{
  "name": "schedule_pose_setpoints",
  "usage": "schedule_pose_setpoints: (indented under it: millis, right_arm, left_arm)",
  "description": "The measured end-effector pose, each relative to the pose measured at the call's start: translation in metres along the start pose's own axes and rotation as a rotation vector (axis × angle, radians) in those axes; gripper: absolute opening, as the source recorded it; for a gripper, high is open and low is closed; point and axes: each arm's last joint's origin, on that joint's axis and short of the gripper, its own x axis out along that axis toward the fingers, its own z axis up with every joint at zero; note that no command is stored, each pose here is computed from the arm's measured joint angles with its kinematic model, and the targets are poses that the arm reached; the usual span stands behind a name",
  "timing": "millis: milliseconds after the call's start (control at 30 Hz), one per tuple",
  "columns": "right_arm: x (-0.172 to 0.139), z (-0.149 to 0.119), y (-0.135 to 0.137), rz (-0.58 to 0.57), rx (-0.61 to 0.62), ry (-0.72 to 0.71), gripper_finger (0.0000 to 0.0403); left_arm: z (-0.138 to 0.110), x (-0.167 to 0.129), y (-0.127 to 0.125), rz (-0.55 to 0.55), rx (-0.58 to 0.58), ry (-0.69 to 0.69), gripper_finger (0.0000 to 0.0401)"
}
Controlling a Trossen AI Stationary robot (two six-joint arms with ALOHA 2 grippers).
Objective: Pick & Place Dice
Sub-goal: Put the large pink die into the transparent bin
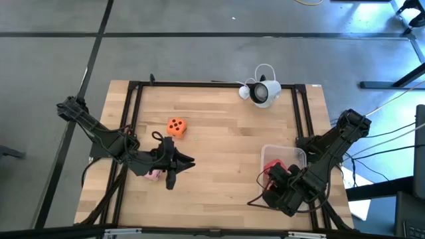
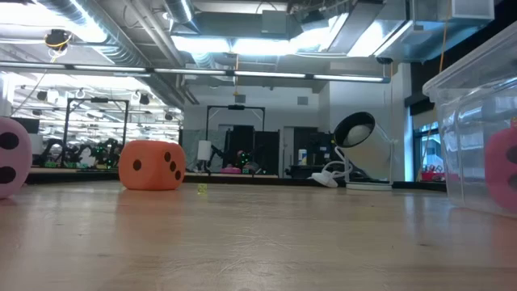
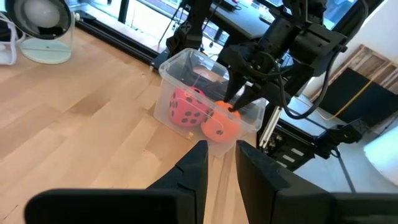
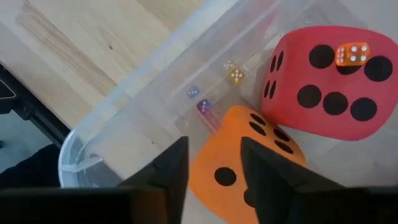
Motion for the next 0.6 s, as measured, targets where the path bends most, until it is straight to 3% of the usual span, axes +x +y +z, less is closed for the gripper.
schedule_pose_setpoints:
  millis: [267,600]
  right_arm:
    - [0.0,-0.0005,-0.0002,-0.003,-0.029,0.018,0.0216]
    - [0.0002,0.0005,0.0,0.0,-0.026,-0.02,0.0215]
  left_arm:
    - [0.0004,0.0,0.0005,0.016,0.0,-0.014,0.0075]
    - [0.0012,0.0009,0.0062,0.114,0.021,-0.062,0.0075]
